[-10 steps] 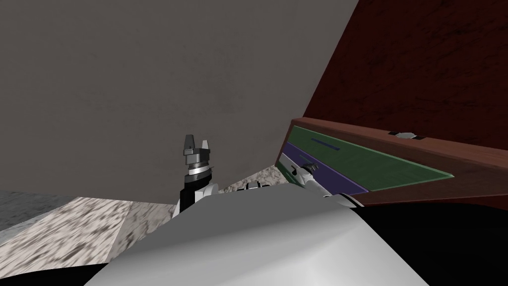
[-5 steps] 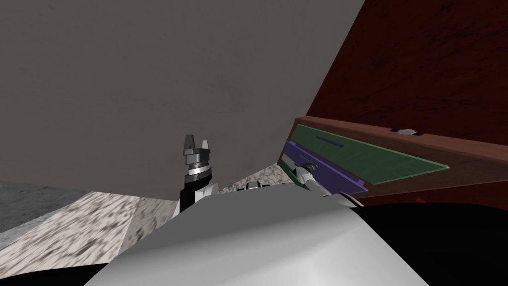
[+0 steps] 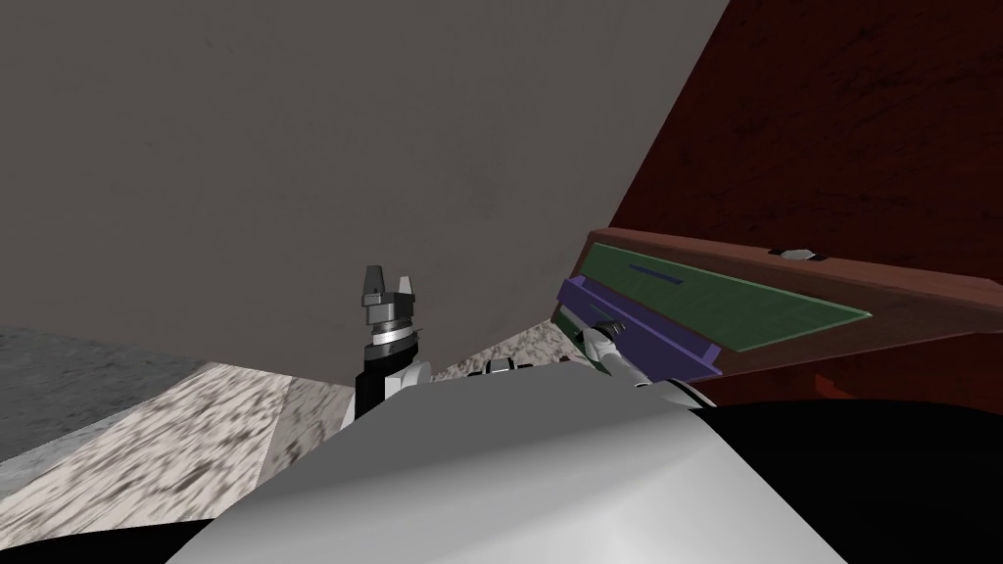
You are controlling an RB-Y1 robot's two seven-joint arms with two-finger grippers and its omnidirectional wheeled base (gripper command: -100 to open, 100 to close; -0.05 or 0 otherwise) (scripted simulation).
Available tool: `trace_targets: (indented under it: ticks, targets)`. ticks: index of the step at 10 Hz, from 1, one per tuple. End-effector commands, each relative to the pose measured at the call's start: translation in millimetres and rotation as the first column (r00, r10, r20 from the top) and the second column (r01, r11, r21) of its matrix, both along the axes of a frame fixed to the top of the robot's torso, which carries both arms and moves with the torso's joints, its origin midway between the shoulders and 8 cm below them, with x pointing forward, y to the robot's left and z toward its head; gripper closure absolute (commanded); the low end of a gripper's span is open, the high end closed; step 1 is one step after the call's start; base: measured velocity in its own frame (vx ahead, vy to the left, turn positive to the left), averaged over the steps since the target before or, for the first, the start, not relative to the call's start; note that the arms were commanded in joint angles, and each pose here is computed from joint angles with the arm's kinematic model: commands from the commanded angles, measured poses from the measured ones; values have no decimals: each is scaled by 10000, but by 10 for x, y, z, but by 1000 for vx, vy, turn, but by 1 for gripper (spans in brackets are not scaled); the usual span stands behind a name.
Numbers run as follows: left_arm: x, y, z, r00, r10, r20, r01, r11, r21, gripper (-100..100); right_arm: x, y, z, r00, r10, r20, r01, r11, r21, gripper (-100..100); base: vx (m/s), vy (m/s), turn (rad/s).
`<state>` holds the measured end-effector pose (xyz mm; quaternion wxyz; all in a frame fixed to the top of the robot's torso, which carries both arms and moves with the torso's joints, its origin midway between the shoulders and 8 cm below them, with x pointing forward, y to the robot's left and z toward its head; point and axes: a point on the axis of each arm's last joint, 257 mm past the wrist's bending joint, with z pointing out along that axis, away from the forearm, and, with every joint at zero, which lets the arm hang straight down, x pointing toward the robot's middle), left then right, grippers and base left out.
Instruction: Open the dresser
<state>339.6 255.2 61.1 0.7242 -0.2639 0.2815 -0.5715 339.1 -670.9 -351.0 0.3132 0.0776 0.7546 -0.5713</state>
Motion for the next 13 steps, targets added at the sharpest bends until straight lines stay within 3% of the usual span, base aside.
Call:
trace_targets:
  ticks: [1, 6, 7, 8, 13]
  targets:
    - [0, 0, 0, 10000, 0, 0, 0, 10000, 1, 0, 137, -214, 187, 10000, 65, -38, -65, 10000, 29, -100, -27, 94, -32]
    - [0, 1, 0, 10000, 2, -2, -2, 10000, 3, 0, 340, -515, 511, 9998, 209, 0, -209, 9998, 60, -100, -19, 57, -26]
    - [0, 1, 0, 10000, 2, -1, -2, 10000, 3, 0, 286, -461, 393, 9998, 151, -117, -150, 9998, 143, -100, -5, 24, -8]
    - [0, 1, 0, 10000, 1, -1, -1, 10000, 3, 0, 281, -453, 365, 9997, 167, -170, -163, 9997, 190, 0, 0, 0, 0]
    - [0, 1, 0, 10000, 2, -1, -2, 10000, 4, 0, 237, -404, 247, 9994, 175, -308, -164, 9992, 354, 0, 0, 0, 0]
